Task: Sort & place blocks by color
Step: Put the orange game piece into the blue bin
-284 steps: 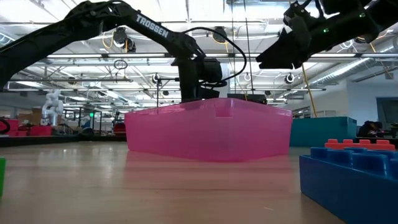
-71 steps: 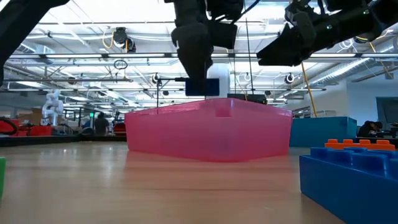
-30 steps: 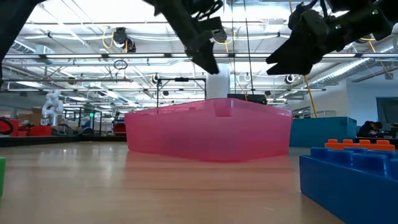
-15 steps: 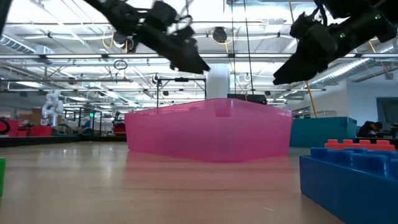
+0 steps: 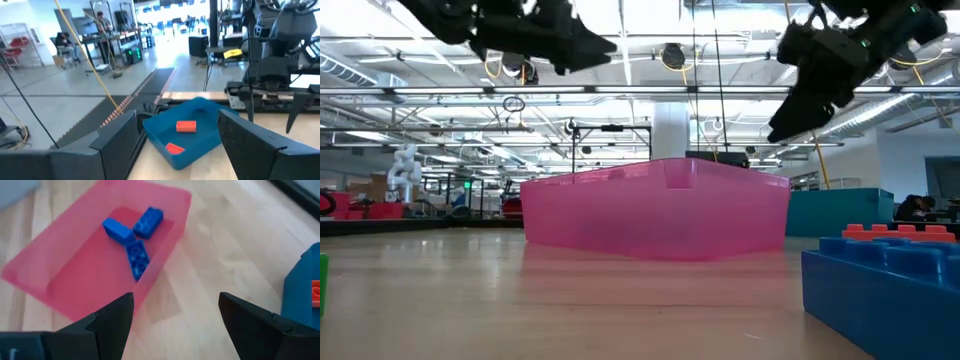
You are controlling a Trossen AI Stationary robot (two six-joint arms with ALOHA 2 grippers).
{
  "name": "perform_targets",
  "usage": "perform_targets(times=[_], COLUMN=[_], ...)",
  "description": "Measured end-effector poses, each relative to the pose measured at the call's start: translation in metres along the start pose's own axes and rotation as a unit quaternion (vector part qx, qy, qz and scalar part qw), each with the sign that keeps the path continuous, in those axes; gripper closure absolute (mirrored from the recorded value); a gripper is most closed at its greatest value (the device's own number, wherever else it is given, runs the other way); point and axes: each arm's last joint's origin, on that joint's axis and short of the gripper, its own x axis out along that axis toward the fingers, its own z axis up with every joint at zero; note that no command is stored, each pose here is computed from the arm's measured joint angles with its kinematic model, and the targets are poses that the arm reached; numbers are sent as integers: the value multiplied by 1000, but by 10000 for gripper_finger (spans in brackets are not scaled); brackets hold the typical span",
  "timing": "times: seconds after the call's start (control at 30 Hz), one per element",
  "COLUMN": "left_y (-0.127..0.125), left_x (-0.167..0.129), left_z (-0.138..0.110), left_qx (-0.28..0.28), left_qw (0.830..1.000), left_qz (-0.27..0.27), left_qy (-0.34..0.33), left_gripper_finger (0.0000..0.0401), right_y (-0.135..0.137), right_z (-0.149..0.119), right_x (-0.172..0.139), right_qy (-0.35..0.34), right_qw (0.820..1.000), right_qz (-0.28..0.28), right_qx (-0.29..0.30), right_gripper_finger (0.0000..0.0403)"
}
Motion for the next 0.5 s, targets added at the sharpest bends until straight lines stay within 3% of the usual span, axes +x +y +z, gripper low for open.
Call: perform_targets(times=[0.27,0.5], left_y=[3,7], left_x=[-21,-24], left_z=[15,11], left_qx=[29,36], left_qw=[999,999], left_qz=[15,20], left_qy=[-14,9], left_gripper_finger=[123,123], right_y=[39,72], right_z=[30,24], right_x=[9,27], right_qy=[154,300], right_qw=[987,953], right_qz=[-1,-6], right_qx=[-41,30], right_gripper_finger=[117,117])
